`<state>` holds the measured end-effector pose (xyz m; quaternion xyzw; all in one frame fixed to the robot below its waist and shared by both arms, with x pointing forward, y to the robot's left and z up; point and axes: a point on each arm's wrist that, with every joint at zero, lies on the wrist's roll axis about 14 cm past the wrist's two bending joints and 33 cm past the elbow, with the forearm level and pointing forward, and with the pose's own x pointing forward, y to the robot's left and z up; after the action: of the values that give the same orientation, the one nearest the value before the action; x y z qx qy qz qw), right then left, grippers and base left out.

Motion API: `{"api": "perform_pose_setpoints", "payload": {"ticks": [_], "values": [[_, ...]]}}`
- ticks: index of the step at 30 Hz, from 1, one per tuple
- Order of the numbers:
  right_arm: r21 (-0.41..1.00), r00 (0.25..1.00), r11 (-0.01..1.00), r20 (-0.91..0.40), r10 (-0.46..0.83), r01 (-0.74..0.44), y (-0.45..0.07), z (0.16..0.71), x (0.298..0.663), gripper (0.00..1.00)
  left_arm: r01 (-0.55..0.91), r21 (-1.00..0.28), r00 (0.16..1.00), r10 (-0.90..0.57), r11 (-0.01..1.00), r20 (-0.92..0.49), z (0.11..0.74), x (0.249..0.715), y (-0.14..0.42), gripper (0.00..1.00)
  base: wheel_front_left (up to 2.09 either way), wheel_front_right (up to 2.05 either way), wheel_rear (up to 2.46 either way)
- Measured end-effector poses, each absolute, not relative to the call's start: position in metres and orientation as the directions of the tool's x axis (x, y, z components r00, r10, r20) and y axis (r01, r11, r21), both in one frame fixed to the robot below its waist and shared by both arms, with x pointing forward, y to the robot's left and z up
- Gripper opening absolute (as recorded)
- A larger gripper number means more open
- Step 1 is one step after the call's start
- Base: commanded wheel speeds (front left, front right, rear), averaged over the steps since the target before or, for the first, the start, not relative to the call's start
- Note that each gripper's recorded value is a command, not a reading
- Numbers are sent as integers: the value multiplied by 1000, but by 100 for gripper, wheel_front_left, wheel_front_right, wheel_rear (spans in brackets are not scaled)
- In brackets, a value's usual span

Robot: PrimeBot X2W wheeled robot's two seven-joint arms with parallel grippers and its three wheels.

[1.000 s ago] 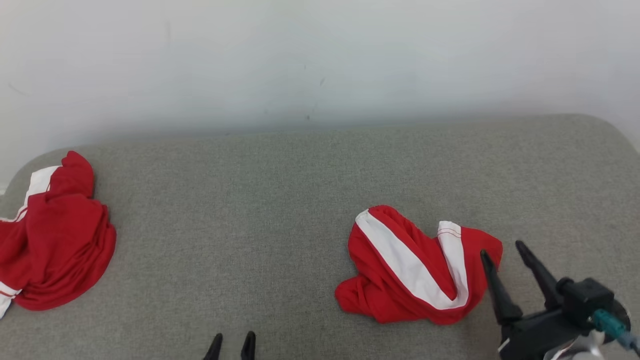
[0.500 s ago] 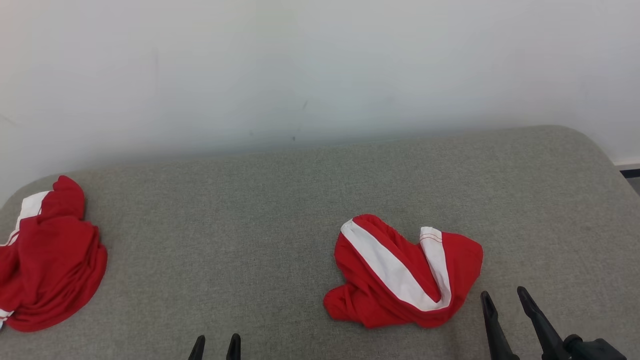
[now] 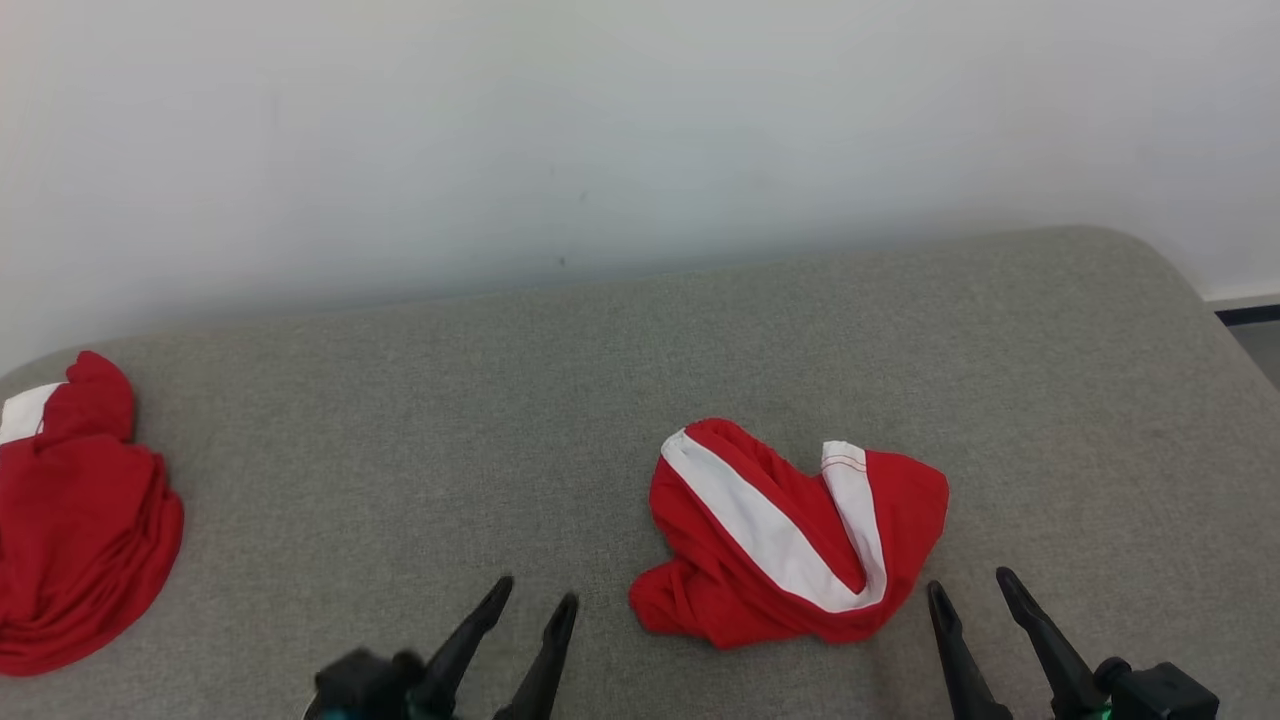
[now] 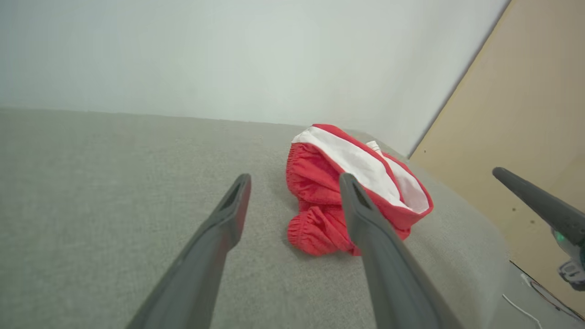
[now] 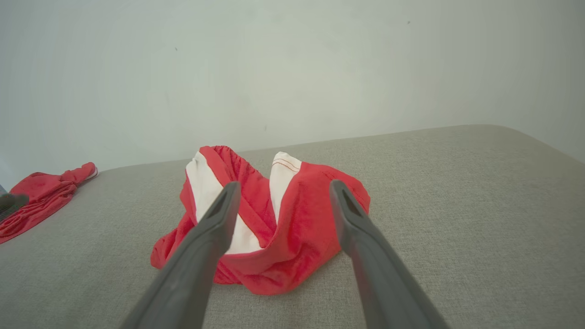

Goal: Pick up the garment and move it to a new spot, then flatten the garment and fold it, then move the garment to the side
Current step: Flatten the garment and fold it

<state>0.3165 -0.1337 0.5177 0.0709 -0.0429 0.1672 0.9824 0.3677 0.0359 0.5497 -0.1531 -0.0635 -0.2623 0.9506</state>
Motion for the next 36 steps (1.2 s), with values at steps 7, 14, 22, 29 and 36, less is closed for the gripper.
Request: {"api": "perform_pose_setpoints", "payload": {"ticks": [7,14,22,29,36], "values": [[118,932,927,107,346,-357,-132,520,334,100,756,-125,655,-745,643,129,570,407,-30,100,0,0,0],[141,938,927,86,337,-346,-136,514,350,100,806,-58,589,-808,589,-10,541,448,-52,100,0,0,0],[144,954,943,64,293,-299,-149,509,353,100,873,-94,474,-878,479,-73,523,455,-94,100,0,0,0],[139,967,957,50,251,-256,-162,506,350,100,890,-160,393,-897,426,-204,499,453,-110,100,0,0,0],[124,967,960,62,246,-252,-163,510,352,100,899,-211,351,-920,383,-176,507,444,-119,0,0,0,0]]}}
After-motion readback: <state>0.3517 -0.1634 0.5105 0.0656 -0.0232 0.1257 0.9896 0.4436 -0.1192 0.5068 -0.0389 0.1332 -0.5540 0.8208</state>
